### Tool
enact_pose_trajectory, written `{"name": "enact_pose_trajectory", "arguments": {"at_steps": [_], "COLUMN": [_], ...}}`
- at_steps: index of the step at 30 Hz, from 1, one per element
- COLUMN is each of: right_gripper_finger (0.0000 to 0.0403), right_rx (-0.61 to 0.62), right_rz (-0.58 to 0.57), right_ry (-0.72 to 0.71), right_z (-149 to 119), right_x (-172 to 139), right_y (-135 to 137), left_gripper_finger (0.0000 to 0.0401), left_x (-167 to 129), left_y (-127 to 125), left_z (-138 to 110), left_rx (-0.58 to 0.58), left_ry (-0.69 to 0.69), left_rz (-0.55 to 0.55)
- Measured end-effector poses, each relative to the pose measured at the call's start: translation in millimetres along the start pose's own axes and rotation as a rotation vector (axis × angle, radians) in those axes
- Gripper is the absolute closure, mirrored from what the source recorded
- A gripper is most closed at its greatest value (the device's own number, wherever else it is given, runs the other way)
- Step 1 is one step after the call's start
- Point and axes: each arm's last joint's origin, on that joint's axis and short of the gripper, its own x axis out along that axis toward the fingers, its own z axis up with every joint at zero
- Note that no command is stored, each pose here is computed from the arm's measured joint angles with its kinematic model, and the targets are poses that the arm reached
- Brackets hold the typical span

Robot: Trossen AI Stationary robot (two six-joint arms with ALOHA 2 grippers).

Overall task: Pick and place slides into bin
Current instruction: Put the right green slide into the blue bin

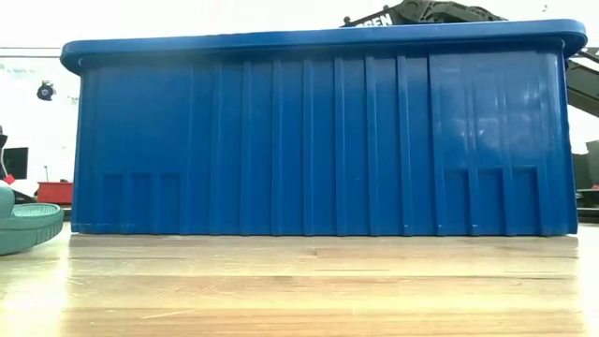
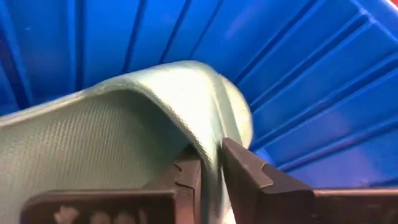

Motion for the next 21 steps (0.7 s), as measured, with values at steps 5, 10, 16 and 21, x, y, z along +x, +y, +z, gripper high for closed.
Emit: {"name": "enact_pose_trajectory", "arguments": {"at_steps": [5, 10, 16, 21], "right_gripper_finger": [0.0314, 0.0252, 0.0200, 0.0182], "right_rx": [0.001, 0.034, 0.055, 0.077], "right_rz": [0.024, 0.037, 0.065, 0.068], "right_ry": [0.004, 0.004, 0.002, 0.002], "right_z": [-0.5, -0.3, -0.1, 0.0], "right_x": [-0.9, -1.1, -1.2, -2.2], "right_y": [1.9, 2.1, 2.6, 4.0], "left_gripper_finger": [0.0230, 0.0230, 0.0230, 0.0230], "left_x": [0.0, 0.0, 0.0, 0.0], "left_y": [0.0, 0.0, 0.0, 0.0], "left_z": [0.0, 0.0, 0.0, 0.0], "left_rx": [0.000, 0.000, 0.000, 0.000], "left_ry": [0.000, 0.000, 0.000, 0.000], "left_rz": [0.000, 0.000, 0.000, 0.000]}}
